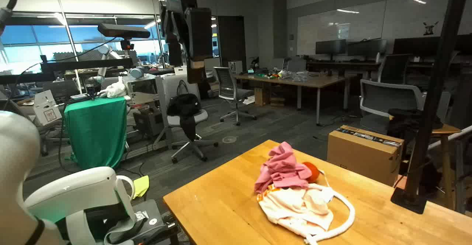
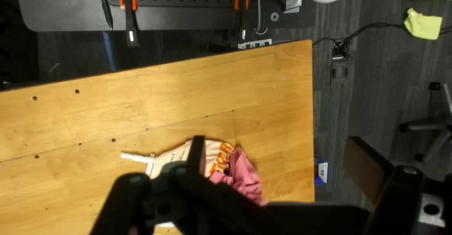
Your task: Separate the things on the heap
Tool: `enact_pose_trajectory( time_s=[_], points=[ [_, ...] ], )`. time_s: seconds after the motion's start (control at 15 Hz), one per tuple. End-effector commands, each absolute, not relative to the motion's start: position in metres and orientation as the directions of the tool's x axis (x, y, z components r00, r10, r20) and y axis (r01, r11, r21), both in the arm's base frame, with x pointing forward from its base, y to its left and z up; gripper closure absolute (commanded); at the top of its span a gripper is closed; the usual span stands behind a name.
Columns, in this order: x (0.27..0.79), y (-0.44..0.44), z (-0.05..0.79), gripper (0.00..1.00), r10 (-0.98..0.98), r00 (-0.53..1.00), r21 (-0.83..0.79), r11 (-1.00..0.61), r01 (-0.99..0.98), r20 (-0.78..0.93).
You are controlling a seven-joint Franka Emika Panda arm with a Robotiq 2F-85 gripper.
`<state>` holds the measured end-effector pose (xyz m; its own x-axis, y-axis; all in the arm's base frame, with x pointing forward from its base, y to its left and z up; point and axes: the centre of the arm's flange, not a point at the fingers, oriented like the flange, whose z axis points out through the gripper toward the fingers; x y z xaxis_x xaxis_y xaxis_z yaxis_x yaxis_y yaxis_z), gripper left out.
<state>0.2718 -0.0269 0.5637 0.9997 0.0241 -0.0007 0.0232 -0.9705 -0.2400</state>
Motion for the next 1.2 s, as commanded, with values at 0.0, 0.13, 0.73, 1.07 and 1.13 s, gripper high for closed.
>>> enact_pose_trajectory(
  time_s=[0.0, 0.13, 0.73, 1.07, 1.13],
  points=[
    [0.272, -0.027, 0.566, 0.0, 0.024, 1.0, -0.24, -0.971, 0.024, 0.005],
    [0.276, -0.026, 0.567, 0.0, 0.027, 1.0, -0.23, -0.973, 0.025, -0.006],
    [0.371, 0.008, 0.563, 0.0, 0.126, 0.982, -0.136, -0.985, 0.107, -0.141],
    [0.443, 0.049, 0.541, 0.0, 0.224, 0.965, -0.116, -0.971, 0.209, -0.139],
    [0.455, 0.057, 0.537, 0.0, 0.248, 0.959, -0.122, -0.965, 0.233, -0.135]
  ],
)
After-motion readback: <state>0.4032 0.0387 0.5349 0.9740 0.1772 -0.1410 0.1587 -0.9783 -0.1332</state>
